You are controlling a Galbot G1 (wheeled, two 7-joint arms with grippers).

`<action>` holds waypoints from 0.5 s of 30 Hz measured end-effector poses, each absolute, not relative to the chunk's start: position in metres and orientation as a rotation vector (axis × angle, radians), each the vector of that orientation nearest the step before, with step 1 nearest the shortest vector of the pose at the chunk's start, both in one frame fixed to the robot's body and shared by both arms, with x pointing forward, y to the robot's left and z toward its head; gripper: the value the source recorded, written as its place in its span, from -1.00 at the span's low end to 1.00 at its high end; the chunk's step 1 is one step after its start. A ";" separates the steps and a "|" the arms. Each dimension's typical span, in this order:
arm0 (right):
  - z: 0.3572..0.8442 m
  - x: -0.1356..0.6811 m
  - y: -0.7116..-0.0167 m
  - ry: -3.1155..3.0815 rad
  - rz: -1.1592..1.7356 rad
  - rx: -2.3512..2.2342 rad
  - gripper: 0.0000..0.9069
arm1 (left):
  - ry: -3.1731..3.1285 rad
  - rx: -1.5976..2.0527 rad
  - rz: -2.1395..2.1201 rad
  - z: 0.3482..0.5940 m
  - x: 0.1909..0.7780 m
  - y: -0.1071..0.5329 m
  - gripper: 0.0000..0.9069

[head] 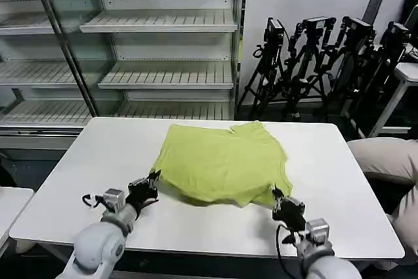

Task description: Fold and organize the clothes.

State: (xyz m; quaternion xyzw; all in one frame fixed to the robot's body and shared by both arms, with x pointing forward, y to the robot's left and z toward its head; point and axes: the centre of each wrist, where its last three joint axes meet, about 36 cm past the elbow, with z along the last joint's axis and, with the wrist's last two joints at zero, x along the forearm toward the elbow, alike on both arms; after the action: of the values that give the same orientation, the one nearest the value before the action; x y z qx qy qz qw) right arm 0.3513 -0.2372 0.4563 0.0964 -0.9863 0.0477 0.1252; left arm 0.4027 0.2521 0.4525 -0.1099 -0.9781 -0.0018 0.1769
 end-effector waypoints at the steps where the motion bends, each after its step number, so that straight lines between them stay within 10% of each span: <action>1: 0.456 0.357 -0.238 -2.877 0.140 0.281 -1.00 | -2.772 -0.314 0.007 0.453 0.408 0.251 -0.98; 12: 0.444 0.419 -0.236 -2.880 0.141 0.286 -1.00 | -2.794 -0.296 0.093 0.460 0.466 0.253 -0.98; 13: 0.443 0.424 -0.235 -2.879 0.140 0.289 -1.00 | -2.793 -0.290 0.095 0.460 0.470 0.254 -0.40; 14: 0.442 0.428 -0.235 -2.877 0.140 0.290 -1.00 | -2.792 -0.287 0.100 0.459 0.473 0.255 0.96; 15: 0.441 0.432 -0.234 -2.875 0.142 0.293 -0.93 | -2.790 -0.281 0.104 0.459 0.477 0.256 1.00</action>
State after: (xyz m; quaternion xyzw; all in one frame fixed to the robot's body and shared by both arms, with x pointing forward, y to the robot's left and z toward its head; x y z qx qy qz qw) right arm 0.4317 -0.2339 0.4413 0.1006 -0.9860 0.0487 0.1237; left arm 0.4770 0.2558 0.4588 -0.0989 -0.9803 0.0365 0.1669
